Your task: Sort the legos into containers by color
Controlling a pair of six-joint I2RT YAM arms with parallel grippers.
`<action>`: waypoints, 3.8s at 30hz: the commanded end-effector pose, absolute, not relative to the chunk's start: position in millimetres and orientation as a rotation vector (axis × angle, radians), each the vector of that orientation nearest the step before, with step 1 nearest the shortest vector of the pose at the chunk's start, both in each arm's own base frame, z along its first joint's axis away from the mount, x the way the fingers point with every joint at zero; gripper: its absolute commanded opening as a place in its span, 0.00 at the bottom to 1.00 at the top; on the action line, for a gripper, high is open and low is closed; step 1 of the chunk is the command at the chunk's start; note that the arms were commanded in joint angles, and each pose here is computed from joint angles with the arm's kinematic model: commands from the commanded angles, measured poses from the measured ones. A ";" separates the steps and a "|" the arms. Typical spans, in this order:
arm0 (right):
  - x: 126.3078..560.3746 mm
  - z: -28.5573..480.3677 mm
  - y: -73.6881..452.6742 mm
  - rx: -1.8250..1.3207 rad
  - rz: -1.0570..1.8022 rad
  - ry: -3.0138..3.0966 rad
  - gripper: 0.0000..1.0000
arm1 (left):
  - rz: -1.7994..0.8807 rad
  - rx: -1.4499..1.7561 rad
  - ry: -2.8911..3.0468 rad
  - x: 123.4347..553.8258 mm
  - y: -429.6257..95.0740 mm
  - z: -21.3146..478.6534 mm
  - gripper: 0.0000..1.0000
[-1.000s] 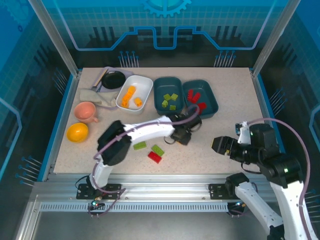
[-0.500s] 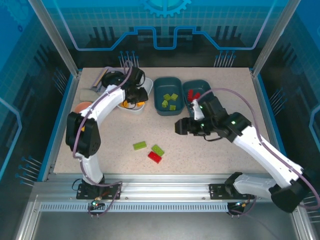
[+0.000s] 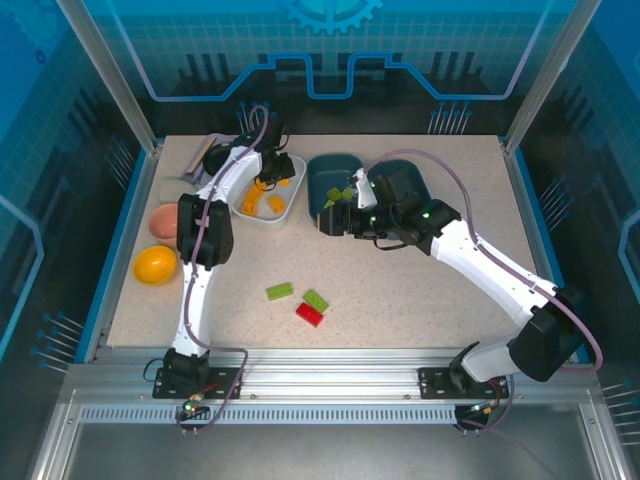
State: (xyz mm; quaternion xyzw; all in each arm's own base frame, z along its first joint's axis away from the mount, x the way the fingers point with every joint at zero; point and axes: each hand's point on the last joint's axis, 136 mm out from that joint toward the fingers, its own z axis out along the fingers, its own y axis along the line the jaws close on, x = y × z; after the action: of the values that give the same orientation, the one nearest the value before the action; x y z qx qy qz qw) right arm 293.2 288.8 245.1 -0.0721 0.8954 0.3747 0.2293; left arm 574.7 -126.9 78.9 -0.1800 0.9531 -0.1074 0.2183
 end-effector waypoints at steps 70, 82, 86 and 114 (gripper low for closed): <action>311.3 77.5 381.4 -0.993 0.148 2.708 0.33 | -0.978 -0.941 2.381 181.1 -96.5 197.3 0.81; 413.0 134.4 298.0 -0.340 0.269 2.746 0.32 | -1.054 -0.736 2.417 234.1 -141.3 210.3 0.81; 457.0 127.8 292.8 -0.200 0.362 2.726 0.32 | -1.052 -0.711 2.400 253.9 -148.4 219.8 0.81; 569.2 108.6 303.9 0.090 0.791 2.600 0.61 | -1.033 -0.611 2.339 329.2 -173.2 243.3 0.81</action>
State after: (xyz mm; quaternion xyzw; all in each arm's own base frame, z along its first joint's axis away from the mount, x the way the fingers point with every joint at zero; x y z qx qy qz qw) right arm 573.4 298.5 73.7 0.0537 0.9411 0.2739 0.1910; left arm 333.9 -176.0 240.1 -0.2330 0.8581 -0.3879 0.2427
